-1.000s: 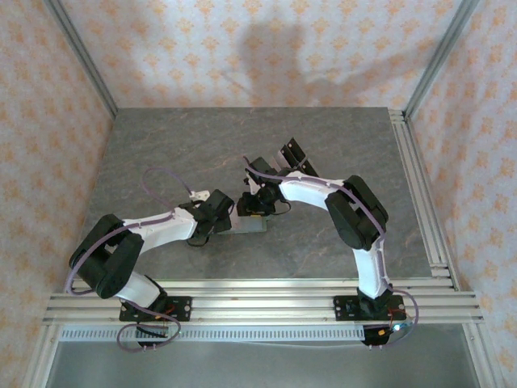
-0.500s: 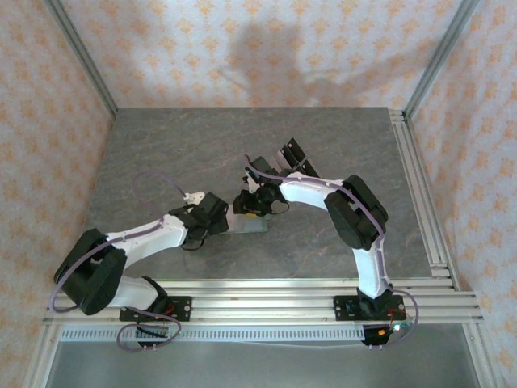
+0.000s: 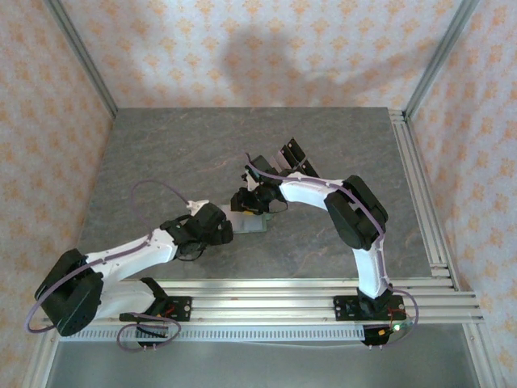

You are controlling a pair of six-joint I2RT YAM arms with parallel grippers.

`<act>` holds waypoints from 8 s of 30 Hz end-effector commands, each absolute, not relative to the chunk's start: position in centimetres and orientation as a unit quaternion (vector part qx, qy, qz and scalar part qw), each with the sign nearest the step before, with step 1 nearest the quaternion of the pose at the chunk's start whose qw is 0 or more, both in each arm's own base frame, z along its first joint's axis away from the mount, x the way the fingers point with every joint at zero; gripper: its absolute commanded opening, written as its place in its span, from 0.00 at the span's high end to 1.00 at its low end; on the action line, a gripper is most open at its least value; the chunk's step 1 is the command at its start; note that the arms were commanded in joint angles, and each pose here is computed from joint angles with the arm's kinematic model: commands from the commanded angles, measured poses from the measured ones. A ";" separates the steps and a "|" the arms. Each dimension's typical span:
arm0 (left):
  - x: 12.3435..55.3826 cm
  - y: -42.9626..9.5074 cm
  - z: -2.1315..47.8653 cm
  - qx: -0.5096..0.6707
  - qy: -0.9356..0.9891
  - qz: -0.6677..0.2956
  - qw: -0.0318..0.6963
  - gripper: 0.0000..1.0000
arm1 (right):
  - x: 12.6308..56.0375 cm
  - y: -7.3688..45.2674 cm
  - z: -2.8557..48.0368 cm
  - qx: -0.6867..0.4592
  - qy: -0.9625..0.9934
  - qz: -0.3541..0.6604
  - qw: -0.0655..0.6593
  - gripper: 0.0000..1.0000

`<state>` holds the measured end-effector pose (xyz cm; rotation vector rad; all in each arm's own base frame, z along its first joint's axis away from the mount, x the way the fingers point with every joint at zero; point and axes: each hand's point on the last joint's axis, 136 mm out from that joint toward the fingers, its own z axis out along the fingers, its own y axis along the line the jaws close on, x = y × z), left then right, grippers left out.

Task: Put the credit cards into the card holder
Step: Flip over the card slot on the card holder, then pick up the credit card from the storage box, then insert the credit card into the card slot.

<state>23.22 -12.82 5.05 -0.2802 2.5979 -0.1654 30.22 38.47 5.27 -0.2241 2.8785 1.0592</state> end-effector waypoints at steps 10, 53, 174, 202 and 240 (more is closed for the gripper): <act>23.7 -15.8 5.5 -0.054 0.957 -0.096 0.268 0.00 | 30.2 38.6 4.7 -0.066 0.933 0.352 0.026 0.58; 26.3 -13.0 4.7 -0.095 0.948 0.021 0.304 0.00 | 33.0 37.8 13.6 -0.054 0.909 0.398 0.109 0.57; 27.2 -6.8 9.0 -0.186 0.930 0.088 0.306 0.00 | 44.3 28.9 21.2 -0.153 0.950 0.105 0.250 1.00; 28.5 -12.4 4.2 -0.109 0.960 -0.011 0.256 0.00 | 30.0 33.5 11.7 -0.004 0.879 0.437 0.190 1.00; 26.2 -9.2 1.2 -0.130 0.964 0.077 0.220 0.00 | 29.4 31.3 6.6 0.022 0.896 0.411 0.169 1.00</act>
